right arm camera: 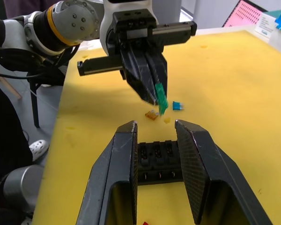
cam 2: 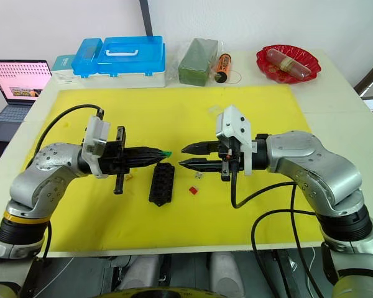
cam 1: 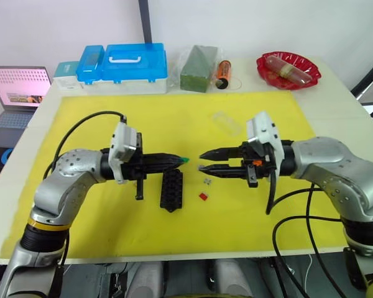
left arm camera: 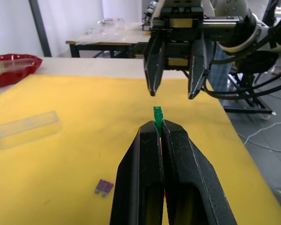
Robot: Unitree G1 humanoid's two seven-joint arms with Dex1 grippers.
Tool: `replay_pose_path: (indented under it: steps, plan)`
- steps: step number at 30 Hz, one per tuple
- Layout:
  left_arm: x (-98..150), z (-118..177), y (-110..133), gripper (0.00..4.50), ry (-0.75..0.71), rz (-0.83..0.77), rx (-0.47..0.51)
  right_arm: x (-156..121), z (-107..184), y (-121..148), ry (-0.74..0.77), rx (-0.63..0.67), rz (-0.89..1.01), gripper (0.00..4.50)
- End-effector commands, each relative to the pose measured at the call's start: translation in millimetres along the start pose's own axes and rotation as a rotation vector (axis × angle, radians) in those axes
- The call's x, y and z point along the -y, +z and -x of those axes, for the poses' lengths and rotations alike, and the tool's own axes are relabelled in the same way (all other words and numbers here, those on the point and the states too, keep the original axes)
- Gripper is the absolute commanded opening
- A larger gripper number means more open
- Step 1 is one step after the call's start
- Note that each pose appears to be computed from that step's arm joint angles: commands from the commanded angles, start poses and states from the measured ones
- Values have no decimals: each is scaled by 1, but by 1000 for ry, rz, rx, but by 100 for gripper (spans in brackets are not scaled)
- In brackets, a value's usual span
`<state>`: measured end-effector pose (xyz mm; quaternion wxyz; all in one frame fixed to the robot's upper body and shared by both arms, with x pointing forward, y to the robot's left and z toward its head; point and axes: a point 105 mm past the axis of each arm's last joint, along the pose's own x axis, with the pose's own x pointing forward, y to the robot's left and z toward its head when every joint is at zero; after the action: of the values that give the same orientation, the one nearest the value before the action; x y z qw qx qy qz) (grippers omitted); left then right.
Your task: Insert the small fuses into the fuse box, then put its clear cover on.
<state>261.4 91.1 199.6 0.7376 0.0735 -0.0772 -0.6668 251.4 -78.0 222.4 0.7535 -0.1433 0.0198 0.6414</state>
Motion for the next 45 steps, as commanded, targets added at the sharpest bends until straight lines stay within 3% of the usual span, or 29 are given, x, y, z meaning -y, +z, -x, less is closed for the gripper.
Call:
replay_pose_path:
  steps: [1, 45]
  plan:
    - [1, -5, 9, 0, -27, -58, 19, -3, -1, 12, 10, 12, 66, 130]
    - [11, -14, 10, 0, -67, -57, 56, -9, 1, 11, 12, 83, -13, 130]
